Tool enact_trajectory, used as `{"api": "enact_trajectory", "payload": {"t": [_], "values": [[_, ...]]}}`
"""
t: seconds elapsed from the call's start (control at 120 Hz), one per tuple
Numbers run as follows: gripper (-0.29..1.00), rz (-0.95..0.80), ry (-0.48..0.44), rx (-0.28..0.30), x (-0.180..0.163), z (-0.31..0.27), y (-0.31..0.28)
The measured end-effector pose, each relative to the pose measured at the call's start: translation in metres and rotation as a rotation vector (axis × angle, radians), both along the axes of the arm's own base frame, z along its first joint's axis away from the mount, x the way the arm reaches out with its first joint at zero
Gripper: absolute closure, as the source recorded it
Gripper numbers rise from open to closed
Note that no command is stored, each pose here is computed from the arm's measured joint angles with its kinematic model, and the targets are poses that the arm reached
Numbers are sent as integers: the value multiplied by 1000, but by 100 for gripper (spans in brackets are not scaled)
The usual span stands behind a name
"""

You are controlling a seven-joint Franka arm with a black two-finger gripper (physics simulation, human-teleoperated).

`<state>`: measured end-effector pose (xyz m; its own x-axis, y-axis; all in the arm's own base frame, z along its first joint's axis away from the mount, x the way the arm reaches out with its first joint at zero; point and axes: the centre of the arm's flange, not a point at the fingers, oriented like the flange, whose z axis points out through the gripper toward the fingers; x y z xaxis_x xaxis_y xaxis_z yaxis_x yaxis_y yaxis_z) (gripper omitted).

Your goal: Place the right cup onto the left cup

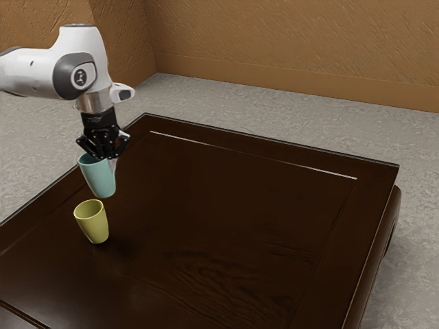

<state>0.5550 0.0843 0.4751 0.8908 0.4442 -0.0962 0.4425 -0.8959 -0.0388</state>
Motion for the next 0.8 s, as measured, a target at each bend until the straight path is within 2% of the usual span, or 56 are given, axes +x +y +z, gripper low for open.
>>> {"api": "enact_trajectory", "payload": {"t": [0.8], "values": [[78, 101, 54, -2, -16, -32, 66]]}}
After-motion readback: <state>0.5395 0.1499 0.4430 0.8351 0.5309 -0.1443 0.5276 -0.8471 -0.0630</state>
